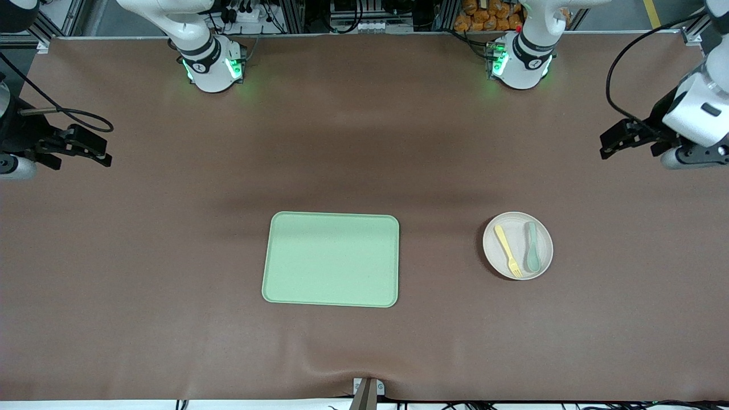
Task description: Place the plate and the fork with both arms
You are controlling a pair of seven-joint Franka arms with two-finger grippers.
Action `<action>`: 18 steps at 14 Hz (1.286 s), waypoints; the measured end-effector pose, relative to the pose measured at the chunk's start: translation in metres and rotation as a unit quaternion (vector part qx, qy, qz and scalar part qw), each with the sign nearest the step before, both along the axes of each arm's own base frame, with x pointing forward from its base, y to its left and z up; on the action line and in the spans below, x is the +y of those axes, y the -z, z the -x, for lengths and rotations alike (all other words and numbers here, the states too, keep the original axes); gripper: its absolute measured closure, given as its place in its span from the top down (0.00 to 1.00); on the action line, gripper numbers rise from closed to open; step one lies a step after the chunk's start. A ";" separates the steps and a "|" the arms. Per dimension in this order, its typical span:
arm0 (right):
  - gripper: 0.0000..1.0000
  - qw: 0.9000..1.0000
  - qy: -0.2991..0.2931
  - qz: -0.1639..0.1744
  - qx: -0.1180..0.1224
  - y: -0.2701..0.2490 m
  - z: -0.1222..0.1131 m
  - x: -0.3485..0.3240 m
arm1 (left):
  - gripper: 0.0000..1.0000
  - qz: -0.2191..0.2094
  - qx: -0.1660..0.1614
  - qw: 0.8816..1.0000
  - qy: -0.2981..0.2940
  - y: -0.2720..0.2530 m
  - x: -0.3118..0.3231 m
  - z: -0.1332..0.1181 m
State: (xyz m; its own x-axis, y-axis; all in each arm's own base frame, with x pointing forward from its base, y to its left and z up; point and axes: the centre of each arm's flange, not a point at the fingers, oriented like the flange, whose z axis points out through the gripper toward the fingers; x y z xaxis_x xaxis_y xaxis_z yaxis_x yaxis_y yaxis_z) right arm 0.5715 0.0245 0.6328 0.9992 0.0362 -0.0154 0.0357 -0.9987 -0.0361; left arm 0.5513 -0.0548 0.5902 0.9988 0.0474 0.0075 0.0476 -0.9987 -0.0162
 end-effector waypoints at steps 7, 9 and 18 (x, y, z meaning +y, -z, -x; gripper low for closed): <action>1.00 1.000 0.000 0.000 0.001 0.000 0.000 0.000 | 1.00 0.004 -0.012 1.000 -0.001 0.103 0.002 -0.022; 1.00 1.000 0.000 0.000 0.001 0.000 0.000 0.000 | 1.00 0.004 -0.006 1.000 -0.007 0.127 0.009 -0.031; 1.00 1.000 0.000 0.000 0.002 0.001 0.000 -0.001 | 1.00 0.011 -0.013 0.999 -0.042 0.245 0.049 -0.057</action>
State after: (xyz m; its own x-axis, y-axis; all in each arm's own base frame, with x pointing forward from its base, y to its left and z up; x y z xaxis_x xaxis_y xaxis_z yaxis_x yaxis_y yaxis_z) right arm 0.5711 0.0240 0.6321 0.9992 0.0355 -0.0204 0.0348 -0.9987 -0.0360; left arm 0.6087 -0.0054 0.3451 0.9909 0.1307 0.0321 0.1305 -0.9914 0.0086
